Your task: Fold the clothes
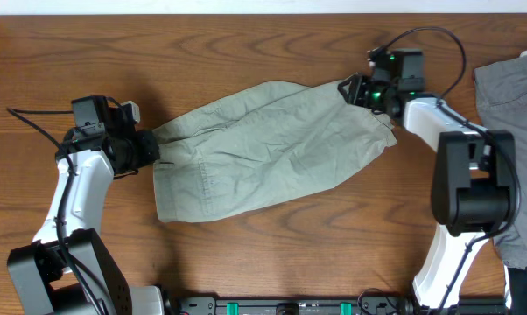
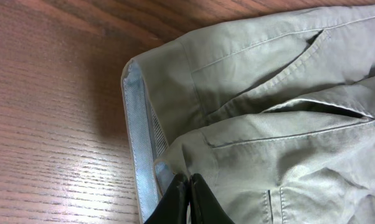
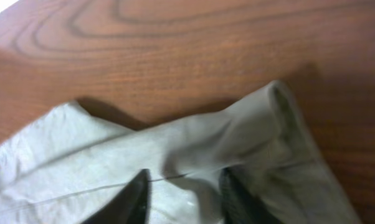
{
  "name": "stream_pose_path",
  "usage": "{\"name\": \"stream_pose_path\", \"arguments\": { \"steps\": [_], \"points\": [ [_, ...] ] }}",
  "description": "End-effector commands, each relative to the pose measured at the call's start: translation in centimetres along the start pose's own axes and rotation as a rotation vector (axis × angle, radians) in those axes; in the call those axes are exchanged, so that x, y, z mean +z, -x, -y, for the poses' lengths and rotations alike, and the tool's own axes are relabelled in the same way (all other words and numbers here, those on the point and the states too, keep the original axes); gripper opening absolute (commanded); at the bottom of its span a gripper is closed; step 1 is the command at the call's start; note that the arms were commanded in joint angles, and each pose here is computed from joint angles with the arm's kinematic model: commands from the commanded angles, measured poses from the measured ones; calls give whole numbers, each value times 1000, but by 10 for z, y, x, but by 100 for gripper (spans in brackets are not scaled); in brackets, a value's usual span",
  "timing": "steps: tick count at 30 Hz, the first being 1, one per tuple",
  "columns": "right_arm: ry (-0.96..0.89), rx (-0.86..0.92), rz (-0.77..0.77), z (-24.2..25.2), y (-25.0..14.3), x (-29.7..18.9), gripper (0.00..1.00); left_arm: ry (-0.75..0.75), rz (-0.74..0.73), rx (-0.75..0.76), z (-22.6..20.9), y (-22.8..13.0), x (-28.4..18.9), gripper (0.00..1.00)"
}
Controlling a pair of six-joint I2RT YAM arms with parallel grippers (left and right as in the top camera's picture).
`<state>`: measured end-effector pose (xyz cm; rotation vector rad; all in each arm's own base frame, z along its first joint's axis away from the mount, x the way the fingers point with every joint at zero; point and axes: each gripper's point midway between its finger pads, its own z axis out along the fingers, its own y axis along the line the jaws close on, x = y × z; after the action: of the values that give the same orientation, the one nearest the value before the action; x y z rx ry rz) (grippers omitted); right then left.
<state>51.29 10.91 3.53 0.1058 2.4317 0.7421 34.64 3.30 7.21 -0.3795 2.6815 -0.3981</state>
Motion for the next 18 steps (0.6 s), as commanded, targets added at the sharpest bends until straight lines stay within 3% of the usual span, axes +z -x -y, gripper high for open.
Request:
{"name": "stream_pose_path", "arguments": {
  "steps": [1, 5, 11, 12, 15, 18],
  "points": [
    [-48, 3, -4, 5, -6, 9, 24, -2, 10, 12, 0, 2, -3, 6],
    [-52, 19, 11, 9, 0, 4, 1, -2, 7, 12, 0, 1, -3, 6],
    [-17, -11, 63, 2, 23, -23, 2, -2, 9, 12, 0, 2, -3, 5],
    [-19, -9, 68, 3, 26, -26, 8, -2, 9, 12, 0, 2, -3, 6],
    [-27, -4, 71, 5, 27, -30, 50, -2, 10, 13, 0, 2, -3, 6],
    [-92, 10, 63, 19, 22, -26, 60, -2, 9, 12, 0, 2, -3, 6]
  ]
}}
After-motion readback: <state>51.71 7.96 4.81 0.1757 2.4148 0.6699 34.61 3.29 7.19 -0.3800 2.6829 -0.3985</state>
